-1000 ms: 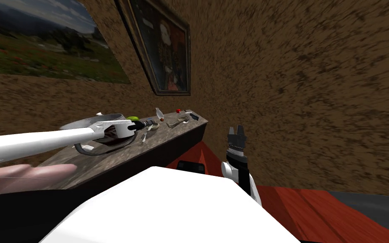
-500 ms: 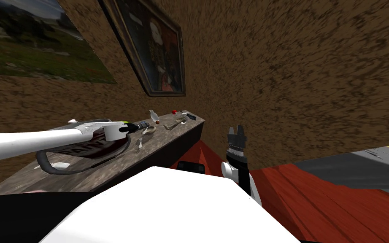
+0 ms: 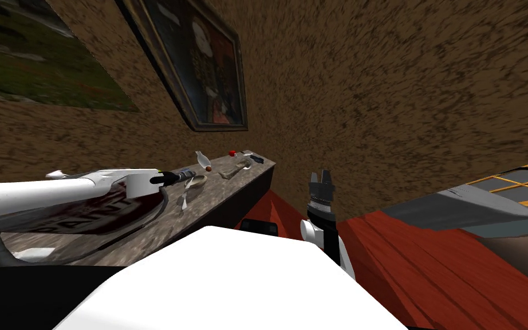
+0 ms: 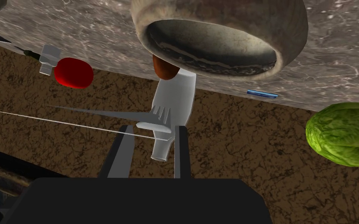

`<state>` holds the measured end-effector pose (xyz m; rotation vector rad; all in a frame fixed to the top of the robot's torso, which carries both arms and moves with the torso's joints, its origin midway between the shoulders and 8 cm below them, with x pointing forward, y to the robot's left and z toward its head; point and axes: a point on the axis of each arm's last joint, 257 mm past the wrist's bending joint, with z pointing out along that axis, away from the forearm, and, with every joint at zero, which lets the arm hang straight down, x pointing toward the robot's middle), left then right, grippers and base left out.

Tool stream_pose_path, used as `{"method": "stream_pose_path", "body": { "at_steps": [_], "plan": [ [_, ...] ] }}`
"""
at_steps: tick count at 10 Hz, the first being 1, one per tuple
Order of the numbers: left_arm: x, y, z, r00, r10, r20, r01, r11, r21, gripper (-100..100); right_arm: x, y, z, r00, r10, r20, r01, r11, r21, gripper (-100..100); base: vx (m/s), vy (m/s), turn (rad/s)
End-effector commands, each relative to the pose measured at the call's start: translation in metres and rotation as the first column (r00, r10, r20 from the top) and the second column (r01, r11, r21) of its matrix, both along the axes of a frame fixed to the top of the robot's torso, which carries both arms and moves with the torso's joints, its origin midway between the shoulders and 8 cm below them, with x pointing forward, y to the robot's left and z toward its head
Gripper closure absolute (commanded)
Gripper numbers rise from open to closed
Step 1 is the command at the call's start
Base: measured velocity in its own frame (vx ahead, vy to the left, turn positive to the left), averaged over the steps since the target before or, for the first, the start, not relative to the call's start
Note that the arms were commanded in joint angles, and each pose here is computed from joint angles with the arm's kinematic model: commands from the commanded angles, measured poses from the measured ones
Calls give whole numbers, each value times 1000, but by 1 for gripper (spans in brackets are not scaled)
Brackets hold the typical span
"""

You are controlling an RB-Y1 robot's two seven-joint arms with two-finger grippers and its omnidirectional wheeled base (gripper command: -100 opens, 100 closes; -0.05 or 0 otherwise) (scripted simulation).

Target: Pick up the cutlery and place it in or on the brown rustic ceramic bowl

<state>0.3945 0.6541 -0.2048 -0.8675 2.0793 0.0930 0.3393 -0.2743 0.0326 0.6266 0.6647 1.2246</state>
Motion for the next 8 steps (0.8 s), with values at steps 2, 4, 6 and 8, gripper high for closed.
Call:
{"method": "stream_pose_path", "body": {
  "at_steps": [2, 4, 6, 8],
  "plan": [
    [-14, 13, -3, 999, 25, -23, -25, 1000, -3, 100, 0, 0, 0, 1000, 0, 0, 0, 1000, 0, 0, 4, 115, -109],
    [-29, 25, -6, 998, 49, -47, -50, 999, -5, 100, 0, 0, 0, 1000, 0, 0, 0, 1000, 0, 0, 11, 42, -137],
    [-40, 33, -9, 996, 66, -64, -67, 998, -6, 100, 0, 0, 0, 1000, 0, 0, 0, 1000, 0, 0, 6, 64, -102],
    [-41, 34, -10, 996, 68, -65, -68, 998, -6, 100, 0, 0, 0, 1000, 0, 0, 0, 1000, 0, 0, 0, 34, -50]
  ]
}}
